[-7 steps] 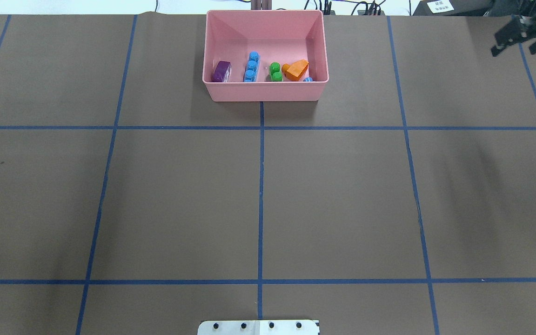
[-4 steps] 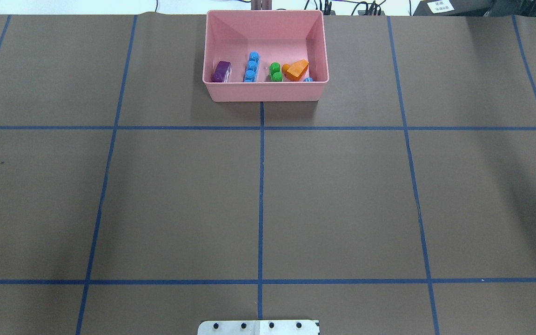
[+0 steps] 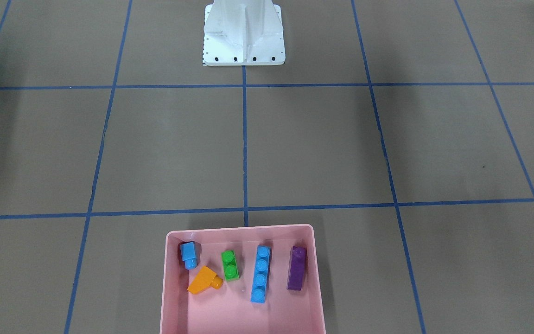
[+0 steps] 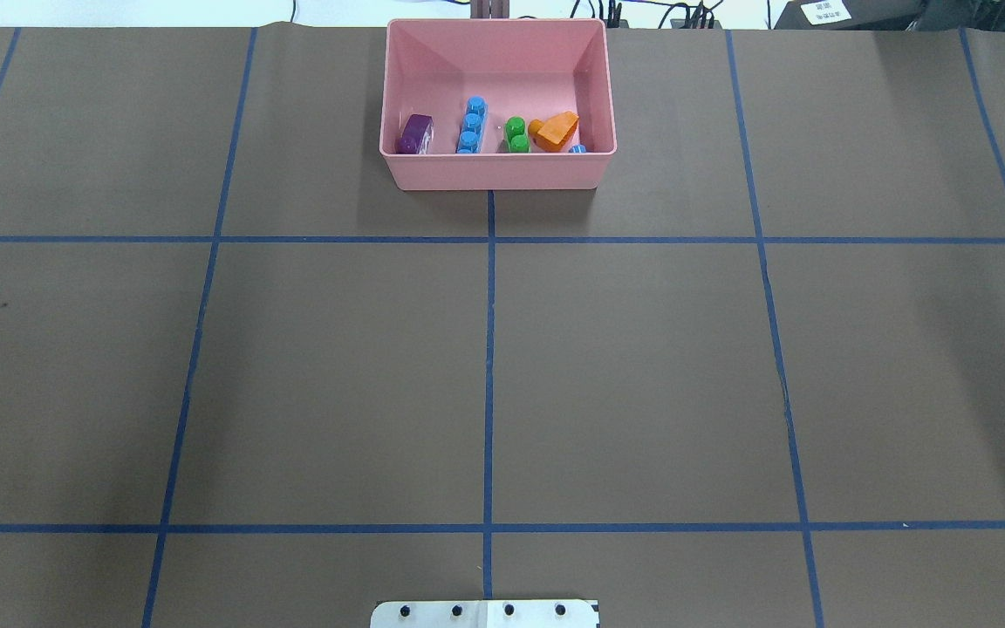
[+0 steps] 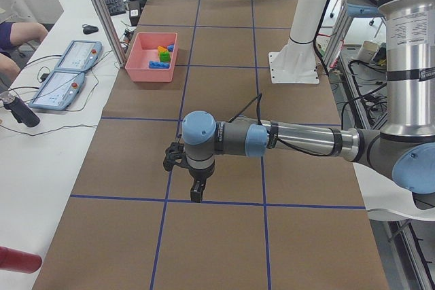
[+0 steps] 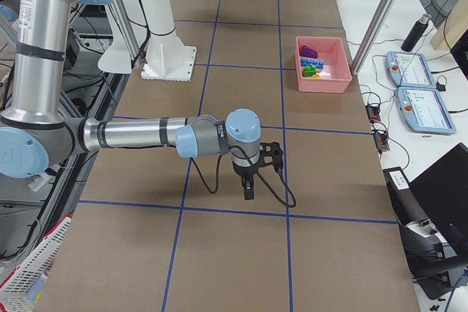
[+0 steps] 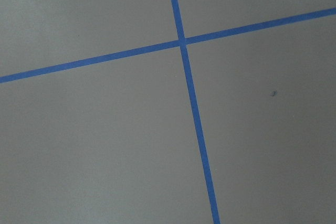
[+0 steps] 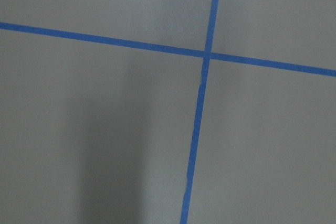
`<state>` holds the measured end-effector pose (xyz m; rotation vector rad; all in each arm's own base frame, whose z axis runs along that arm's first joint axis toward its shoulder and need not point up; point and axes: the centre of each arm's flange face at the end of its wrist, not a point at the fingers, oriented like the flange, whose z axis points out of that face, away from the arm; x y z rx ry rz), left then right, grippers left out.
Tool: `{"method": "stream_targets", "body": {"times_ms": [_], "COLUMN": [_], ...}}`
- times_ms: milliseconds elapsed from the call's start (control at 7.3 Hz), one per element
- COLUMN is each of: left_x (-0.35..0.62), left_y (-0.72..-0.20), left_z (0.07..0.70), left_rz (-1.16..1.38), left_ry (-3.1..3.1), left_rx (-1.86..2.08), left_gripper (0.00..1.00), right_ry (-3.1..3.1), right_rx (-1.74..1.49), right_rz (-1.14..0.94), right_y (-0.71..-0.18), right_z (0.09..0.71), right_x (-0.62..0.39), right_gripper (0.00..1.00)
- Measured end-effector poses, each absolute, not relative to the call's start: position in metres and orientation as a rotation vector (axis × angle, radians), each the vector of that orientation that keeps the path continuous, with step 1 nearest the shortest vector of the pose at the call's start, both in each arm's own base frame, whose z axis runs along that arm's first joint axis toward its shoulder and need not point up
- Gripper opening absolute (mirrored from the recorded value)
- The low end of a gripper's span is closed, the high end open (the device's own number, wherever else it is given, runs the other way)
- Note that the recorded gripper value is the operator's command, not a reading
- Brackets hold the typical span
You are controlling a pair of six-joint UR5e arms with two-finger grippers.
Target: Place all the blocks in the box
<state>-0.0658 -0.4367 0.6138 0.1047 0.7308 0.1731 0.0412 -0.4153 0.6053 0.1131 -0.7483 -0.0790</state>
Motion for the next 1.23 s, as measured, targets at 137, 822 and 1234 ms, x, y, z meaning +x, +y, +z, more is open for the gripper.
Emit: {"method": "stream_targets", "body": {"times_ms": [137, 822, 1234], "left_x": [-0.0658, -0.0599, -0.0596], "left_y": [-0.4355, -0.4336, -0.4336], "left_z": [0.6145, 0.6119, 0.6114], "left_rz": [0.173, 0.17, 0.171], "left_ry": [0.732, 0.812, 0.813], "left_rx": [0.104, 0.103, 0.103], "left_gripper": [1.0, 1.0, 1.0], "right_ry": [-0.743, -0.722, -0.725], "right_rx": [0.092, 0.066, 0.064], "right_rz": [-0.069, -0.045, -0.045], "right_y": [-0.414, -0.4161, -0.4161], "right_z": [0.6067, 0.6088, 0.6089], "right_x": [0.0421, 0.043, 0.0425], "right_gripper": [0.99, 1.0, 1.0]}}
